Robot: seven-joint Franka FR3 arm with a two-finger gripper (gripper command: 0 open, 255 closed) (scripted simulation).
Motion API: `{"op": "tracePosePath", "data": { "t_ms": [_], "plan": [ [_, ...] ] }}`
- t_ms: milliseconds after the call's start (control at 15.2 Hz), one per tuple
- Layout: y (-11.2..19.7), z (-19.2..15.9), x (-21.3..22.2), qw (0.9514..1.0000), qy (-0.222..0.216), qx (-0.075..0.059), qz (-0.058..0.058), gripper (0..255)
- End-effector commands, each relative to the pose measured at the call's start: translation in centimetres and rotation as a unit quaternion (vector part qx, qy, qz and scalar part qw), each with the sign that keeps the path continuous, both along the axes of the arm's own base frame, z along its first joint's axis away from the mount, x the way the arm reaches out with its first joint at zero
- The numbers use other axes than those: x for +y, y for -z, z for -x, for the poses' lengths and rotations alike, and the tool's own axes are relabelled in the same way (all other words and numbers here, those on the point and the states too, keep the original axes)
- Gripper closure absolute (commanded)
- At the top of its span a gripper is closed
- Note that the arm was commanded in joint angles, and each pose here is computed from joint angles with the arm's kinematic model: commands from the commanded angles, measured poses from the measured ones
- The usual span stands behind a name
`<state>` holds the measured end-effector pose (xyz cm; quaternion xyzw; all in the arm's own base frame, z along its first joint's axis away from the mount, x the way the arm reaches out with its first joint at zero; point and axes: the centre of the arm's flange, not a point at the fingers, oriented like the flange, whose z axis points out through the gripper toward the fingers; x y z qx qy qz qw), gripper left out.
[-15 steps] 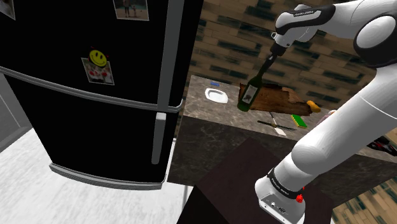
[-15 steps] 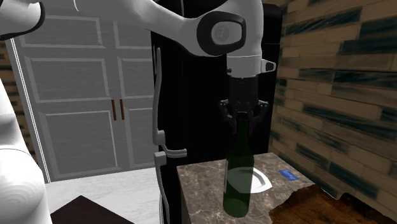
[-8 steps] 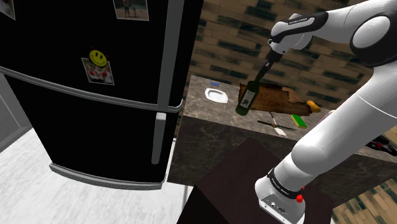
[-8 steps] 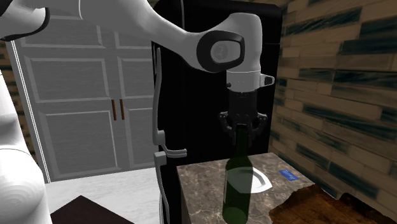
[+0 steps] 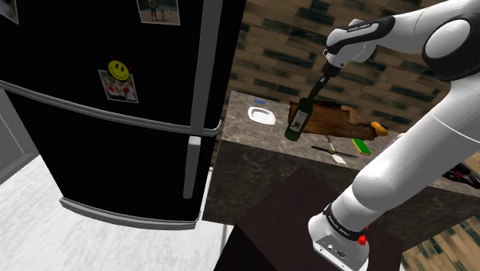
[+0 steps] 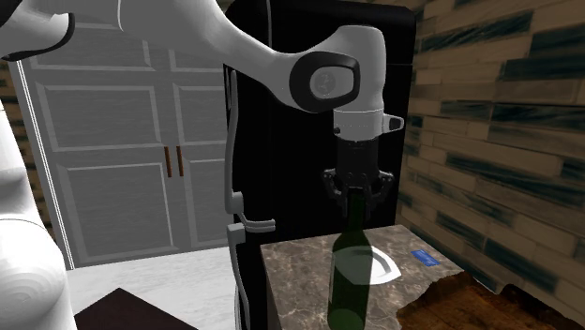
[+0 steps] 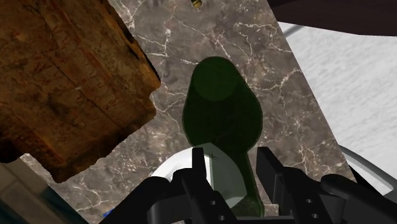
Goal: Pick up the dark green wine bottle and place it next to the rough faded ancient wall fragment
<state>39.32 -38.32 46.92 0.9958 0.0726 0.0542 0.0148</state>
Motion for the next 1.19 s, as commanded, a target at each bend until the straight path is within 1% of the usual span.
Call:
{"op": "tracePosePath", "data": {
  "t_ms": [0,330,594,1122],
  "plan": [
    [0.0,0.0,0.0,1.0000,0.000,0.000,0.000,0],
    [0.0,0.0,0.0,1.0000,0.000,0.000,0.000,0],
    [-5.0,0.6,0.1,1.0000,0.000,0.000,0.000,0],
    [-5.0,0.6,0.1,1.0000,0.000,0.000,0.000,0]
  ]
}}
